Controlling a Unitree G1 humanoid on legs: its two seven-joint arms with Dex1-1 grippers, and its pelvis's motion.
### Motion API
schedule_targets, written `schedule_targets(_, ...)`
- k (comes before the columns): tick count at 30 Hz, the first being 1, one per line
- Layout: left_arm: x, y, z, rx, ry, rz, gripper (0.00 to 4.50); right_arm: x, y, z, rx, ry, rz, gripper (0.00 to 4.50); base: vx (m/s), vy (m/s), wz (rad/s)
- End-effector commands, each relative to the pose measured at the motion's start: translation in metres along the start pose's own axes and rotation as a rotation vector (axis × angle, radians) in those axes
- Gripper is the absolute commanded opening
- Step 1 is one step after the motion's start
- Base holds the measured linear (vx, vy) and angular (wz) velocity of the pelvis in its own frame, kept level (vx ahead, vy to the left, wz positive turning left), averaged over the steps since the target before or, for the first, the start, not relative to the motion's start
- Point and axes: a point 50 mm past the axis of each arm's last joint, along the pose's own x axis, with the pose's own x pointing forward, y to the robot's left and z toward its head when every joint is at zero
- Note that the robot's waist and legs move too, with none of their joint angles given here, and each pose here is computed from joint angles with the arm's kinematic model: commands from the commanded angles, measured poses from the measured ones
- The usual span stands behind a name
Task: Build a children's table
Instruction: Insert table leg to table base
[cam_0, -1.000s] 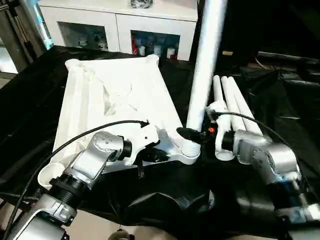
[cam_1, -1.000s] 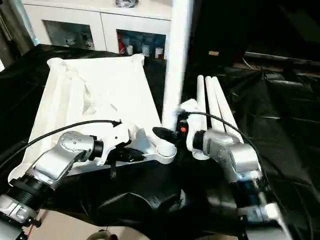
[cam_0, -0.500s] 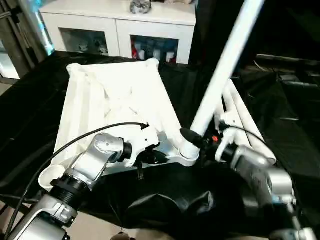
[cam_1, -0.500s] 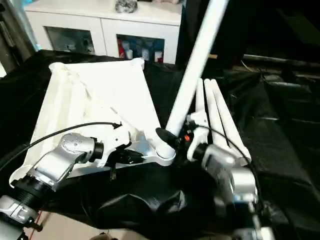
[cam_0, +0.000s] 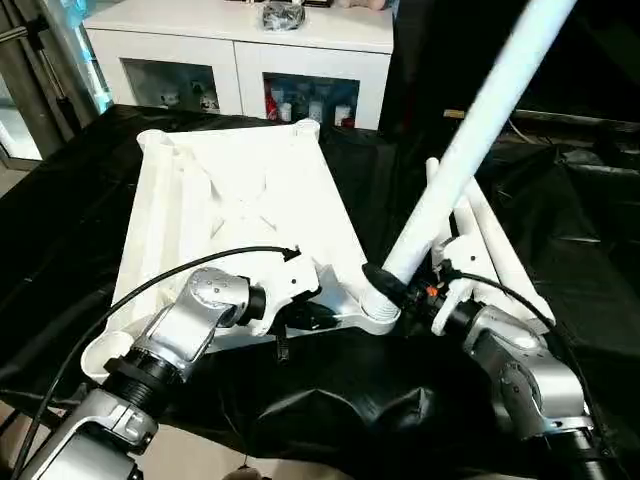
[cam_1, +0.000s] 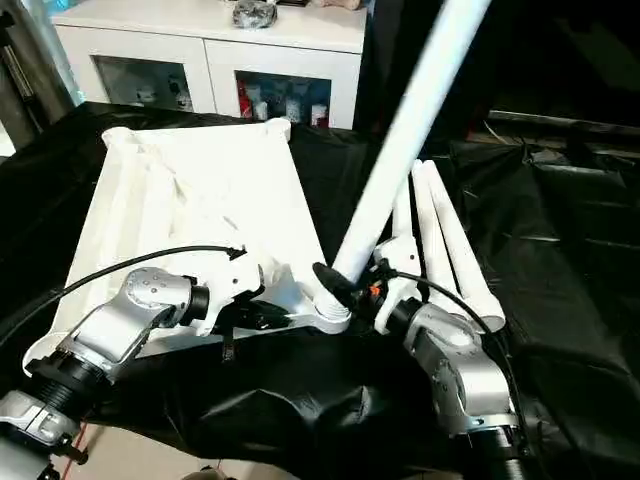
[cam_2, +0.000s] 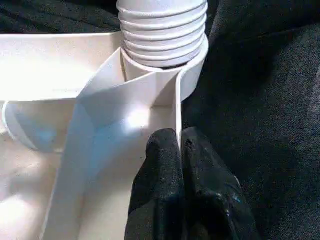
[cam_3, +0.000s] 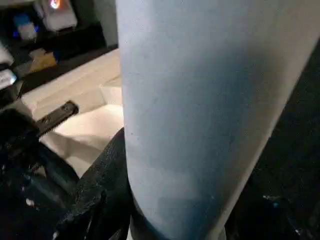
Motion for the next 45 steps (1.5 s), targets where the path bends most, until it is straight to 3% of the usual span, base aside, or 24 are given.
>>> schedule_targets(1,-0.003,0.005,-0.001,0.011,0.04,0.014,0.0,-0.009,-0.005,-0.027,0.003,0.159,-0.026,1.89,0.0,0.0,0.0)
schedule_targets(7,-0.003,0.006,-0.001,0.011,0.041,0.017,0.0,-0.009,-0.007,-0.033,-0.061,0.248,0.05,1.89,0.0,0.0,0.0)
schedule_targets(14,-0.003,0.007,-0.001,0.007,0.039,0.013,0.0,-0.014,-0.032,-0.053,-0.044,0.302,0.04,1.89,0.0,0.0,0.0)
schedule_targets(17,-0.003,0.008,-0.001,0.007,0.038,0.014,0.0,-0.011,-0.044,-0.063,0.008,0.297,0.004,1.89,0.0,0.0,0.0)
schedule_targets(21,-0.002,0.008,0.0,0.005,0.035,0.014,0.0,-0.007,-0.041,-0.073,0.032,0.307,0.045,1.89,0.0,0.0,0.0)
schedule_targets(29,-0.005,0.003,0.001,0.033,0.036,-0.08,0.0,-0.004,-0.039,-0.078,0.023,0.361,0.168,1.89,0.0,0.0,0.0)
schedule_targets(31,-0.006,0.003,0.001,0.042,0.043,-0.09,0.0,-0.003,-0.041,-0.075,0.014,0.368,0.173,1.89,0.0,0.0,0.0)
schedule_targets(33,-0.009,0.003,0.001,0.049,0.051,-0.09,0.0,-0.001,-0.045,-0.038,-0.022,0.292,0.265,1.89,0.0,0.0,0.0)
schedule_targets(34,-0.009,0.003,0.001,0.049,0.051,-0.09,0.0,0.0,-0.045,-0.034,-0.024,0.286,0.274,1.89,0.0,0.0,0.0)
schedule_targets(36,-0.01,0.001,0.001,0.05,0.054,-0.092,0.0,0.006,-0.035,-0.007,-0.069,0.271,0.353,1.89,0.0,0.0,0.0)
schedule_targets(37,-0.01,0.0,0.001,0.048,0.054,-0.092,0.0,0.008,-0.03,0.0,-0.082,0.272,0.376,1.89,0.053,-0.021,0.07)
schedule_targets(45,-0.011,-0.004,-0.001,0.048,0.059,-0.096,0.0,0.009,-0.007,0.011,-0.126,0.32,0.467,1.89,0.048,-0.02,0.02)
